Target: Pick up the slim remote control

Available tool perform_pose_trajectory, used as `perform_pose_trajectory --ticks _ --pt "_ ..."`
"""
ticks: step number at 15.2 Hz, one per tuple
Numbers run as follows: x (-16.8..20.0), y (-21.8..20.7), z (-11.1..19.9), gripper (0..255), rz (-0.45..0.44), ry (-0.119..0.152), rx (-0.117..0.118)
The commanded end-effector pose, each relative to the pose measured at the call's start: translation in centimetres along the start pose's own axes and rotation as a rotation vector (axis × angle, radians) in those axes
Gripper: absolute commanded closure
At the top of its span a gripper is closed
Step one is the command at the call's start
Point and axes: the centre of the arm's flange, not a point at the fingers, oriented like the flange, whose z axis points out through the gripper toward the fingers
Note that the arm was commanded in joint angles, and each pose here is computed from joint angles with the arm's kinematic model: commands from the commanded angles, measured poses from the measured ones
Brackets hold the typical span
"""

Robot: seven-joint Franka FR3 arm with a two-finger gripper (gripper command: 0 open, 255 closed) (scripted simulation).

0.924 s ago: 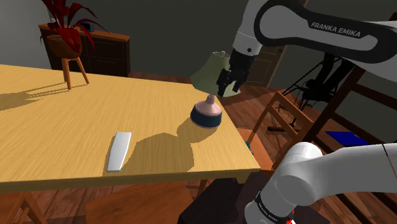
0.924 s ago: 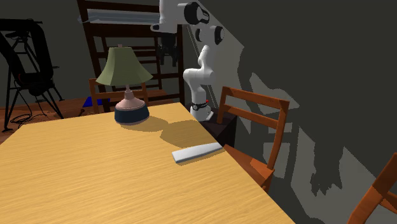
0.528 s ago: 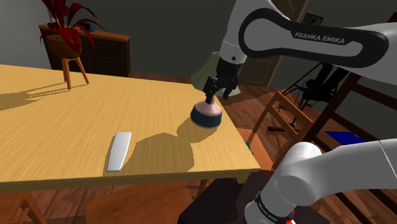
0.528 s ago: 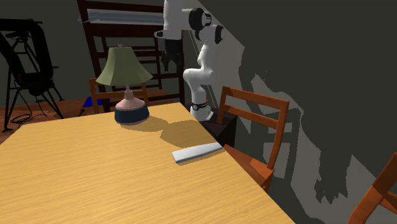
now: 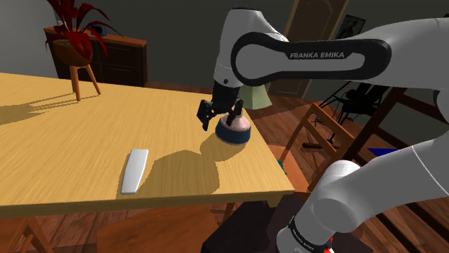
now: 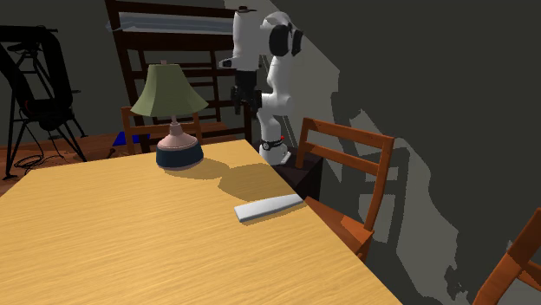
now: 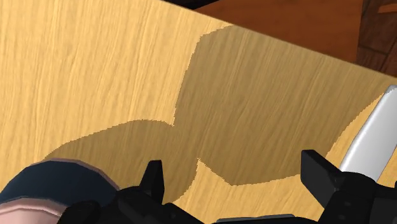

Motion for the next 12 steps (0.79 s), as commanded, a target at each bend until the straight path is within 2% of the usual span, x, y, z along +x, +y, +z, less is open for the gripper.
perform_pose_trajectory --ticks 1,12 --pt "0.3 -2.0 1.6 0 0.032 -0.005 0.001" --pt "4.4 -13.6 9.5 0 0.192 -0.031 0.003"
